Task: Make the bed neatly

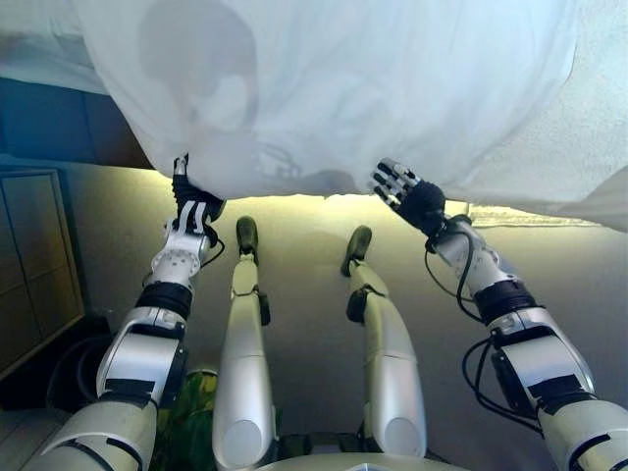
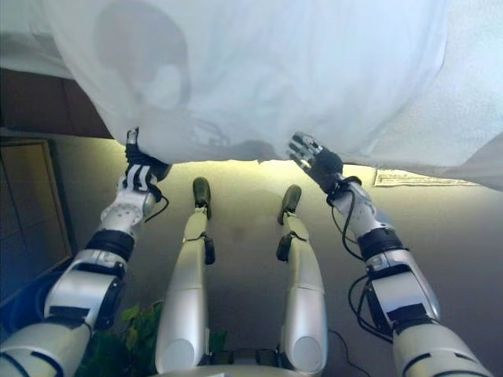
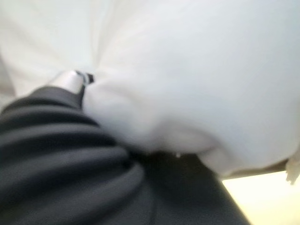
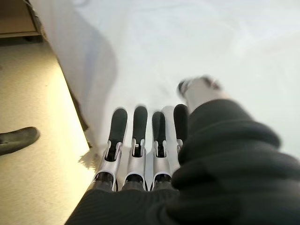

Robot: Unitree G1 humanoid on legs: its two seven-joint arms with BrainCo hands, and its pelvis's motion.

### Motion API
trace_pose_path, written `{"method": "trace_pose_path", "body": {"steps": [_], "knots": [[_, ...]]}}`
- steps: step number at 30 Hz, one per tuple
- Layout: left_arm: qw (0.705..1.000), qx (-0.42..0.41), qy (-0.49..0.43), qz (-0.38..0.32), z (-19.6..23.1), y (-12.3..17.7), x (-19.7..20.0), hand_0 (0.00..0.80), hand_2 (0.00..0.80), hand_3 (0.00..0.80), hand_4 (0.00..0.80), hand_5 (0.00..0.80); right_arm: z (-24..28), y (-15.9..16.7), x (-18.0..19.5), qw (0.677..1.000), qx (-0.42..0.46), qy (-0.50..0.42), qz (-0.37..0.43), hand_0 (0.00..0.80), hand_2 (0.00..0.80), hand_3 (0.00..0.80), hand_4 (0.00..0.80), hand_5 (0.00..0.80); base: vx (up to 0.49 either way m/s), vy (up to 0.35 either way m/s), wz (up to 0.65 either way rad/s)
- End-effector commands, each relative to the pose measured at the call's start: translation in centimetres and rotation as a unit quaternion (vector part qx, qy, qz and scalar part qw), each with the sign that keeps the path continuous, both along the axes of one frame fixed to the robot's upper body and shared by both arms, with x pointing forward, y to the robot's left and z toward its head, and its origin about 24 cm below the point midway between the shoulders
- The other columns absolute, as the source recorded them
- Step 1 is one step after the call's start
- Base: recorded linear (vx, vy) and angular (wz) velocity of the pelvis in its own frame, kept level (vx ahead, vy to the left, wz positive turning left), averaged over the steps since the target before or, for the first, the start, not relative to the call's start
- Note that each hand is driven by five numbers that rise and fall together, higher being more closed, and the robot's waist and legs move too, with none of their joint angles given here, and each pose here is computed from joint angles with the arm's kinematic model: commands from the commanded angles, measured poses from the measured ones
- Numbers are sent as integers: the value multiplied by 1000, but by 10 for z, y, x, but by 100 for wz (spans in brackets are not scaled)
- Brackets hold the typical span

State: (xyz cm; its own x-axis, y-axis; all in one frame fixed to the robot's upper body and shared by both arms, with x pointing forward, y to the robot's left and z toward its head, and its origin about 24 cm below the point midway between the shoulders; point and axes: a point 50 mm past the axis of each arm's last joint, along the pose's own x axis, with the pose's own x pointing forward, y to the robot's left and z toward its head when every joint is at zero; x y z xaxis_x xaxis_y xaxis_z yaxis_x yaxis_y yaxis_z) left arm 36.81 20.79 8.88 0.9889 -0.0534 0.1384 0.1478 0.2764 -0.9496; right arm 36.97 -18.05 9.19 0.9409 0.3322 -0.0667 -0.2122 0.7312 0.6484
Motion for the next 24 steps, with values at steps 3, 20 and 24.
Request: {"method": "trace_pose_path", "body": {"steps": [3,20,24], "knots": [[999,-4,39,-19,-58,-11,-39,800,800,800,800,800,-18,-18,-15,999,-17,23,-18,0,0,0,0,0,45,20,18],[977,-16,196,78,-141,62,-126,800,800,800,800,800,-114,-98,-88,956,-174,238,-5,0,0,0,0,0,13,73,9],[974,-15,206,94,-142,74,-131,800,800,800,800,800,-126,-113,-106,944,-187,271,-10,0,0,0,0,0,-11,71,-2]]}}
